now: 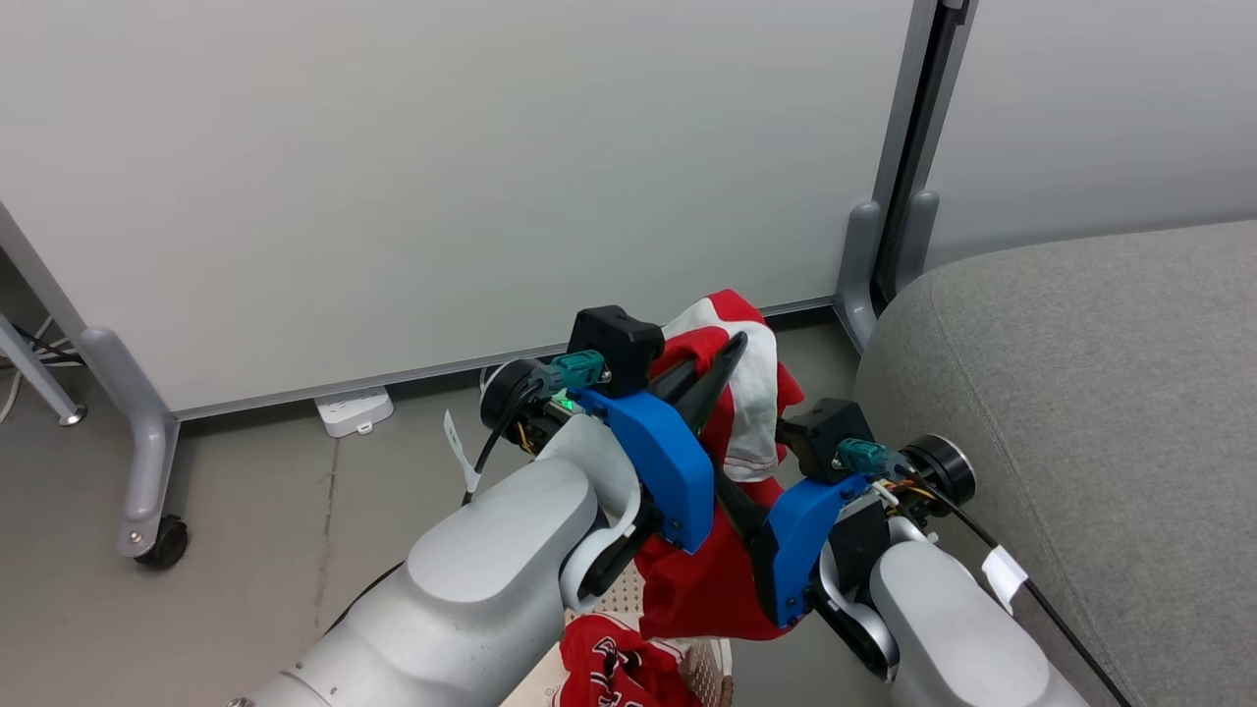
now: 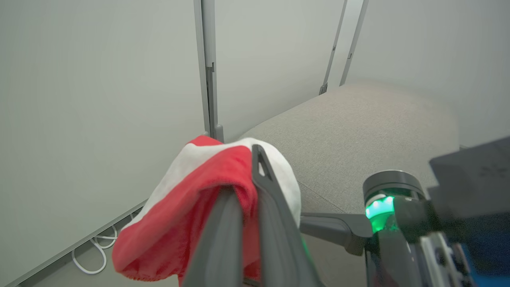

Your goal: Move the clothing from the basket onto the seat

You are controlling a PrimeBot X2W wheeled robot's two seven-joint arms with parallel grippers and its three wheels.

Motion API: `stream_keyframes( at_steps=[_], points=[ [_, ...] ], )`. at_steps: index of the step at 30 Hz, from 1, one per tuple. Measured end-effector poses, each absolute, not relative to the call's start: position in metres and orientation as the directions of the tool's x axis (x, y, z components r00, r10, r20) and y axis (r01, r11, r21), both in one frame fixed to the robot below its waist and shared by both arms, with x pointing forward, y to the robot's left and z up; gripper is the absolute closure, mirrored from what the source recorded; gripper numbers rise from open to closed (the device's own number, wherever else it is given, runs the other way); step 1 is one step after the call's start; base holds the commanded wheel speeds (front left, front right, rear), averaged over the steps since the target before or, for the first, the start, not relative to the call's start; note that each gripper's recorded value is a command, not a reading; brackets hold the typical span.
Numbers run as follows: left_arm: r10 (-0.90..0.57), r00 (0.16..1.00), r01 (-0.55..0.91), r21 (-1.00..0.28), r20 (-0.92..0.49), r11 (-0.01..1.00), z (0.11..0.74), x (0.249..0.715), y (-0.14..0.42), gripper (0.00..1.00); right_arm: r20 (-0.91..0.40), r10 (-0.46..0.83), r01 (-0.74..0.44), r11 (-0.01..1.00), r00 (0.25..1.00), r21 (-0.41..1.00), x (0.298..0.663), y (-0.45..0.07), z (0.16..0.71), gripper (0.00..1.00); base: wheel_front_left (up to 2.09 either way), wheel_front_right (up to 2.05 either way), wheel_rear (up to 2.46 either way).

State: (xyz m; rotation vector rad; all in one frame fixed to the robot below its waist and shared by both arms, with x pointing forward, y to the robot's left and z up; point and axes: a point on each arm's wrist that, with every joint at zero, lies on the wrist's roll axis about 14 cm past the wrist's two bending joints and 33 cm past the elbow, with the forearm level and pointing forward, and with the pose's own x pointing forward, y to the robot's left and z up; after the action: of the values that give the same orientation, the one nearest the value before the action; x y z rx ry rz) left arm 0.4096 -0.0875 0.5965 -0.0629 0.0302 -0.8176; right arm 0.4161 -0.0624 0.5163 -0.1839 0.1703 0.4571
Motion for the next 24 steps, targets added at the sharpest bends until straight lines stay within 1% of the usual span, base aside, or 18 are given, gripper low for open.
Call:
stream_keyframes(
  at_steps=[1, 2, 3, 24],
  points=[
    [-0.73, 0.683, 0.728, -0.068, -0.002, 0.682, 0.5968, 0.4095, -0.0876, 1.0, -0.209, 0.424, -0.455, 0.88, 0.881, -0.134, 0.4172, -0.0617, 0.5149, 0.46, 0.0, 0.0, 0.0],
    [-0.73, 0.683, 0.729, -0.067, 0.002, 0.681, 0.598, 0.4098, -0.0875, 1.0, -0.215, 0.426, -0.458, 0.879, 0.879, -0.132, 0.4181, -0.061, 0.5133, 0.98, 0.0, 0.0, 0.0],
    [-0.73, 0.684, 0.728, -0.067, 0.006, 0.682, 0.5993, 0.4102, -0.0873, 1.0, -0.215, 0.429, -0.462, 0.877, 0.877, -0.132, 0.419, -0.0601, 0.5129, 1.0, 0.0, 0.0, 0.0],
    [-0.708, 0.706, 0.707, -0.064, 0.0, 0.704, 0.5961, 0.4156, -0.0822, 1.0, -0.188, 0.439, -0.466, 0.873, 0.879, -0.143, 0.4268, -0.0607, 0.5141, 1.0, 0.0, 0.0, 0.0]
  ],
)
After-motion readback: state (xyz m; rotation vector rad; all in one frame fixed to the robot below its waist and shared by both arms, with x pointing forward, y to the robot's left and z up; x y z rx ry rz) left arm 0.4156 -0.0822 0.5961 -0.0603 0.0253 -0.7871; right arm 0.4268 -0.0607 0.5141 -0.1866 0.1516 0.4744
